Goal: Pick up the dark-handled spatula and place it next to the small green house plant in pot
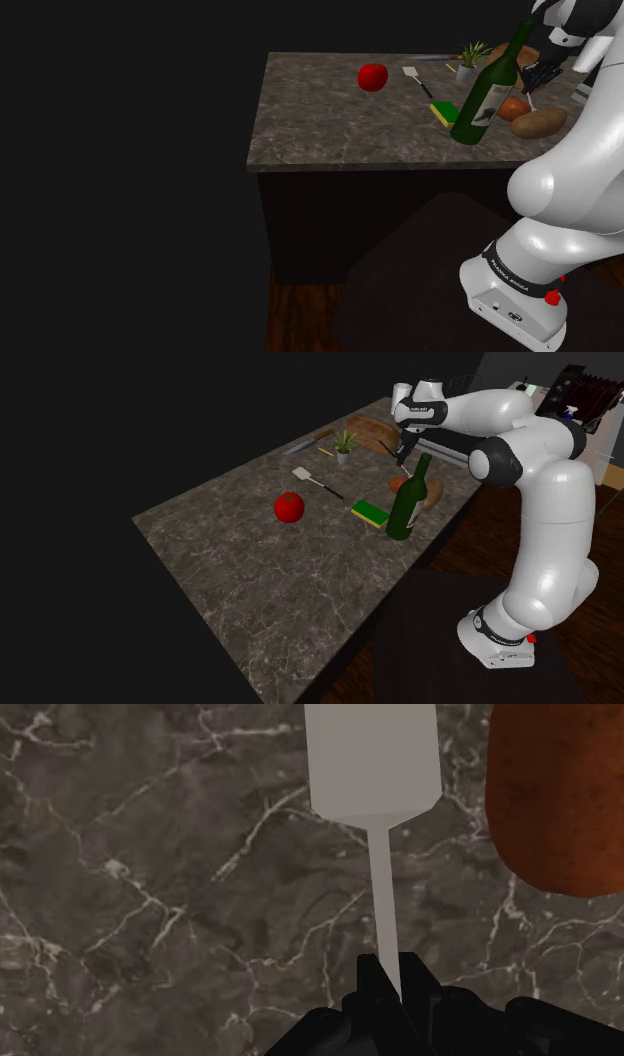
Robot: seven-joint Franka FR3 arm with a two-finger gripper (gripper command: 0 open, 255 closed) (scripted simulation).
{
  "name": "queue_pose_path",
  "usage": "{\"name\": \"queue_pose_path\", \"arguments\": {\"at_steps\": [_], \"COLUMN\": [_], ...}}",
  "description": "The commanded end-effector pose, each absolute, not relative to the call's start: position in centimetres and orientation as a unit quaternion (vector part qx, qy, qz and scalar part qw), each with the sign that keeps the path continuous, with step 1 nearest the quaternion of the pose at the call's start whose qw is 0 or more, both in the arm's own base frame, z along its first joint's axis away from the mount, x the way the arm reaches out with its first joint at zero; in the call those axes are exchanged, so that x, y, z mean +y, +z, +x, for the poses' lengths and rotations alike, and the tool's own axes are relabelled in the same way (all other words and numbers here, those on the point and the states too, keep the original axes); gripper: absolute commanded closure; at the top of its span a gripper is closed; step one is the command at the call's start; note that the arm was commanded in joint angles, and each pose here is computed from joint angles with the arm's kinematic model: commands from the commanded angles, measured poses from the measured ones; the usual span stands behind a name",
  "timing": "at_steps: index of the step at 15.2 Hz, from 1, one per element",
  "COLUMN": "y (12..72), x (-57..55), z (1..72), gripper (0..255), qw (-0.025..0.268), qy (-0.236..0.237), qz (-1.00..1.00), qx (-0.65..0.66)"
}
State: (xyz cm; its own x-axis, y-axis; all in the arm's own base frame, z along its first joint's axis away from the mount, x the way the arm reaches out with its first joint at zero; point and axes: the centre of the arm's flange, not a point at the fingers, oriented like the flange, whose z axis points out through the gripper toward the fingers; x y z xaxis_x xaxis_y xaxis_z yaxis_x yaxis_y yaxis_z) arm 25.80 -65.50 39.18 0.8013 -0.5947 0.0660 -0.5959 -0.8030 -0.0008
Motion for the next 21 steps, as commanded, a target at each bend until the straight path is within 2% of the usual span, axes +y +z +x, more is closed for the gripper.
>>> {"name": "queue_pose_path", "arguments": {"at_steps": [1, 7, 14, 15, 21], "y": [38.1, 35.0, 35.1, 35.1, 36.4], "x": [-65.5, -65.5, -65.5, -65.5, -65.4], "z": [25.8, 25.8, 25.8, 25.8, 25.8], "gripper": [255, 255, 255, 0, 0], "qw": [0.010, 0.010, 0.010, 0.010, 0.010], "qy": [0.032, 0.032, 0.032, 0.032, 0.032], "qz": [0.949, 0.949, 0.949, 0.949, 0.949], "qx": [-0.314, -0.314, -0.314, -0.314, -0.314]}}
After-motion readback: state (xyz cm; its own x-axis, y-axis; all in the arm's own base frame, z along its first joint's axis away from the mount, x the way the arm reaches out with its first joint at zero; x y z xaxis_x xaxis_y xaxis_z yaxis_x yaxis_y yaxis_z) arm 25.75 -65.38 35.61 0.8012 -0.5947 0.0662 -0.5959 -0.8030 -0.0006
